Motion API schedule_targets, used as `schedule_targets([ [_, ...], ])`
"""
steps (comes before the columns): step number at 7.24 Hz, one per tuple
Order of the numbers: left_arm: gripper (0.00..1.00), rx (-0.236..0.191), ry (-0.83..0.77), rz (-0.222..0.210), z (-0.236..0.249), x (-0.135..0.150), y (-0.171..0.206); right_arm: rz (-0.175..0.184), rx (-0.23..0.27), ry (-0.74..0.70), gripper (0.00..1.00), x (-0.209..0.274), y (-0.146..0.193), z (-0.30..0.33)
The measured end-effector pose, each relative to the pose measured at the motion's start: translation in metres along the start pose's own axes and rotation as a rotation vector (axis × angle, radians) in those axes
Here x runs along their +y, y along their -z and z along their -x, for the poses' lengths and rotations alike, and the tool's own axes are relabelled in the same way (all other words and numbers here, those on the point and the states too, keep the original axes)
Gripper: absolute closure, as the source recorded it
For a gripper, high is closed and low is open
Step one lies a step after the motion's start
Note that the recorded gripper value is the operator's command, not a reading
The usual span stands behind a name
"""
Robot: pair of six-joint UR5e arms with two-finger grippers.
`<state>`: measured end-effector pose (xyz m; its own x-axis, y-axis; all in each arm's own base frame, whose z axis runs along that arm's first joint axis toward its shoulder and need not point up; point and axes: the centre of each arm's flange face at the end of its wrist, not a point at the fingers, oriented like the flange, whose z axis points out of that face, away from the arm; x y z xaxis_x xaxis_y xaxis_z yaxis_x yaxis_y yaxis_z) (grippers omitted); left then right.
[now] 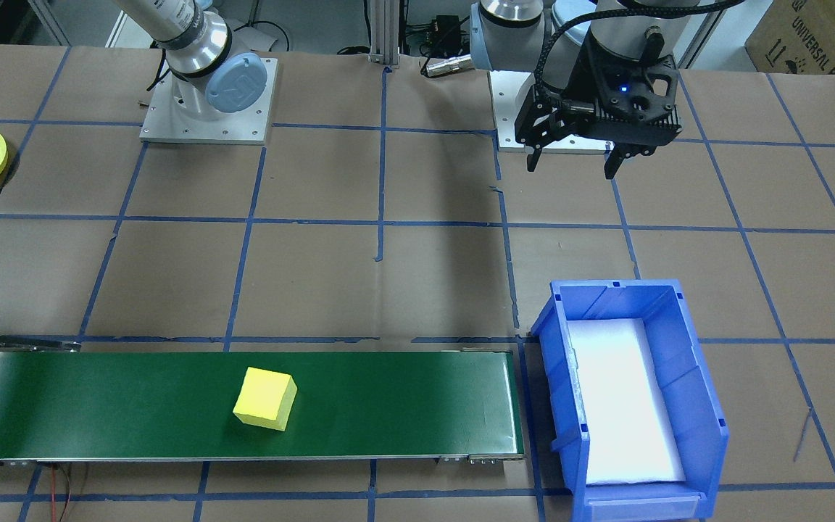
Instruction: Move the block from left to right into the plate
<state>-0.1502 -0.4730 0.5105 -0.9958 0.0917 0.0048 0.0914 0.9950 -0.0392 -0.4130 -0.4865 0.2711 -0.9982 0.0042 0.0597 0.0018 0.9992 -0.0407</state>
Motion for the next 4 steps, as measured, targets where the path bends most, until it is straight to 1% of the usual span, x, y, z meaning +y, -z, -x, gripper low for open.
schedule_targets([
  [1,0.00,-0.001,0.001,0.000,0.000,0.000,0.000,0.008,-0.018,-0.005,0.46,0.009,-0.018,-0.012],
  [2,0.00,-0.001,0.002,0.000,0.001,0.000,0.000,0.017,-0.028,-0.008,0.09,0.013,-0.029,-0.016],
  [3,0.00,-0.001,0.003,0.000,0.002,0.000,0.000,0.026,-0.033,-0.010,0.00,0.016,-0.036,-0.019],
  [4,0.00,-0.003,0.003,0.000,0.002,0.001,0.001,0.031,-0.035,-0.012,0.00,0.017,-0.040,-0.021],
])
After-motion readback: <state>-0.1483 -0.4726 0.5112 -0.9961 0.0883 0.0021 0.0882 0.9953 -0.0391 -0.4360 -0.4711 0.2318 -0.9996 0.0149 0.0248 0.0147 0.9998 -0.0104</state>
